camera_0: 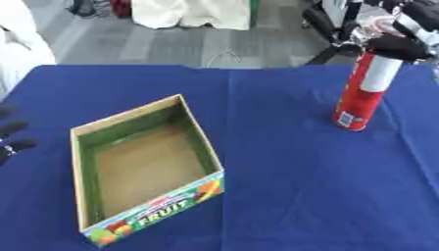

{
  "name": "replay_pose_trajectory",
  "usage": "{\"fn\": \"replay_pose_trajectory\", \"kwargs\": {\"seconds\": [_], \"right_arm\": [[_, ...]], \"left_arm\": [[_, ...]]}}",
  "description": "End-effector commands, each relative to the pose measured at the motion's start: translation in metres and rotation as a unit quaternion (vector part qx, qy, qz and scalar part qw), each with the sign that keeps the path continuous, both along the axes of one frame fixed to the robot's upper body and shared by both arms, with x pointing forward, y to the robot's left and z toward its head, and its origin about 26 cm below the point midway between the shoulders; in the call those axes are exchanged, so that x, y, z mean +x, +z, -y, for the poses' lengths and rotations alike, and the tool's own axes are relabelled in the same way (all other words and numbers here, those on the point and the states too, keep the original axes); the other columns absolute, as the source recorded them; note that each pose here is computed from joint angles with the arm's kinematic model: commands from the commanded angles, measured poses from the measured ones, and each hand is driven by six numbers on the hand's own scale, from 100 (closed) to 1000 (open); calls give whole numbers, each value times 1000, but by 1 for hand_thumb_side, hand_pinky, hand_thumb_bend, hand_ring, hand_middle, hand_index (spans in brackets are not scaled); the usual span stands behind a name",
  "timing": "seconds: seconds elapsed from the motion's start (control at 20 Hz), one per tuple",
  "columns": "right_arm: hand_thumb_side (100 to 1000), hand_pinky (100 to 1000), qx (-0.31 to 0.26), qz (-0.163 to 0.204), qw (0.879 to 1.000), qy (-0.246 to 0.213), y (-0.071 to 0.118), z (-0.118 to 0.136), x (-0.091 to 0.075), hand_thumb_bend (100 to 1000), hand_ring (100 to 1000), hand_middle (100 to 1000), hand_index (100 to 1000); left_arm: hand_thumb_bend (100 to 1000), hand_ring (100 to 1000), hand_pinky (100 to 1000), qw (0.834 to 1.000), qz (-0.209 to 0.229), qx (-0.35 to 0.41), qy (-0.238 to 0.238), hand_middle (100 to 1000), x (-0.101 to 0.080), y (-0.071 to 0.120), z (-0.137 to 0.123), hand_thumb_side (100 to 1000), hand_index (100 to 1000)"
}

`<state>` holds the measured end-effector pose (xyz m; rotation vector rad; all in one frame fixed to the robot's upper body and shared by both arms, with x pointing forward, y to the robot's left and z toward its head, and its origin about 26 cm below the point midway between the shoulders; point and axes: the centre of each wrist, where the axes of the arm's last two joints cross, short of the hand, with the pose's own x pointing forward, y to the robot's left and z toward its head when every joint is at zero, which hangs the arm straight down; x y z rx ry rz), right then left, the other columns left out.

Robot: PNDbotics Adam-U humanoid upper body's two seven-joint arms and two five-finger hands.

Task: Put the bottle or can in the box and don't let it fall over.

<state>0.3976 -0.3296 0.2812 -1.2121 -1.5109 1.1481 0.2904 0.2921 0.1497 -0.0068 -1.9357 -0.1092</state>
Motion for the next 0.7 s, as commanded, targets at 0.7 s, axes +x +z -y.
{"fn": "replay_pose_trajectory", "kwargs": {"seconds": [0.7], "right_arm": [[1000,920,0,48,998,-36,14,16,0,307,917,890,955]], "left_arm": [[199,824,714,1000,7,18,-2,839,0,5,-1,914,769]]}}
